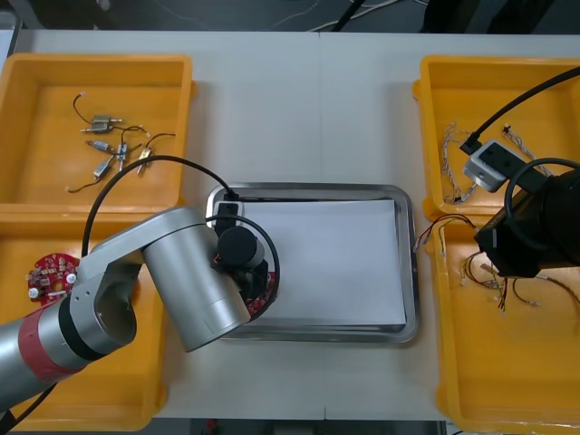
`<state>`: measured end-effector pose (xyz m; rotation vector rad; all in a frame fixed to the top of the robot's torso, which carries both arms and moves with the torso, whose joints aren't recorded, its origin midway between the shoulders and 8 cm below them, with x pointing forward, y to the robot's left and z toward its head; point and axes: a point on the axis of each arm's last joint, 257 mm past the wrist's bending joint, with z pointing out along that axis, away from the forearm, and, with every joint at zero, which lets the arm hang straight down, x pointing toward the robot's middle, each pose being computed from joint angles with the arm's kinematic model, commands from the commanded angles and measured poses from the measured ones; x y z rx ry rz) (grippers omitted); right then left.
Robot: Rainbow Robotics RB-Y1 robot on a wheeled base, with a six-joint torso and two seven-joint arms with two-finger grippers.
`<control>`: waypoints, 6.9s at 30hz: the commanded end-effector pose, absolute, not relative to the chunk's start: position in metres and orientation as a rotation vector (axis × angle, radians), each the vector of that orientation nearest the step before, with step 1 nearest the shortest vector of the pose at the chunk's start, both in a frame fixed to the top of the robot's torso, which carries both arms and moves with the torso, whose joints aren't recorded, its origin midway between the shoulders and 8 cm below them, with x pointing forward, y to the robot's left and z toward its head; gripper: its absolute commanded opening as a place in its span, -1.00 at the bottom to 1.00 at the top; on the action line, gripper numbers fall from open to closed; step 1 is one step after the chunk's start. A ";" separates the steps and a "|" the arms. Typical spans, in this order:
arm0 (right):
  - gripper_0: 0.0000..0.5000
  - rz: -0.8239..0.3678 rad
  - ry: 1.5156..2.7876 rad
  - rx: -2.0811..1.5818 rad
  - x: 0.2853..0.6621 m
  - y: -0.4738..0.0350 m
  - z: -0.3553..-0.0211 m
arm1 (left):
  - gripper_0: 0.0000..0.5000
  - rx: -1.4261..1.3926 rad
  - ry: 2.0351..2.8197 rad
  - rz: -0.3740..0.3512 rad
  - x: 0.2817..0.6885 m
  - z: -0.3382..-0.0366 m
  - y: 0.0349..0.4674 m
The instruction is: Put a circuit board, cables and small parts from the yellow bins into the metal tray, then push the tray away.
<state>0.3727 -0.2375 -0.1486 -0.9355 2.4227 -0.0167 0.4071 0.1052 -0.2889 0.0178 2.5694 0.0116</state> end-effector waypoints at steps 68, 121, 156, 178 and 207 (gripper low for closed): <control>-1.00 -0.054 2.315 -1.252 0.368 -0.183 -0.168 | 1.00 -0.088 2.512 0.023 0.502 -0.125 0.357; -1.00 -0.152 2.014 -1.796 0.397 -0.069 -0.284 | 1.00 0.219 2.453 0.142 0.573 -0.130 0.370; 1.00 -0.170 2.044 -1.746 0.408 -0.075 -0.240 | 1.00 0.498 2.453 0.129 0.590 -0.179 0.354; 1.00 -0.026 2.326 -1.239 0.424 -0.132 -0.141 | 1.00 0.514 2.474 0.131 0.589 -0.194 0.356; 1.00 0.260 2.564 0.256 0.470 -0.252 -0.087 | -1.00 0.481 2.498 0.058 0.575 -0.173 0.351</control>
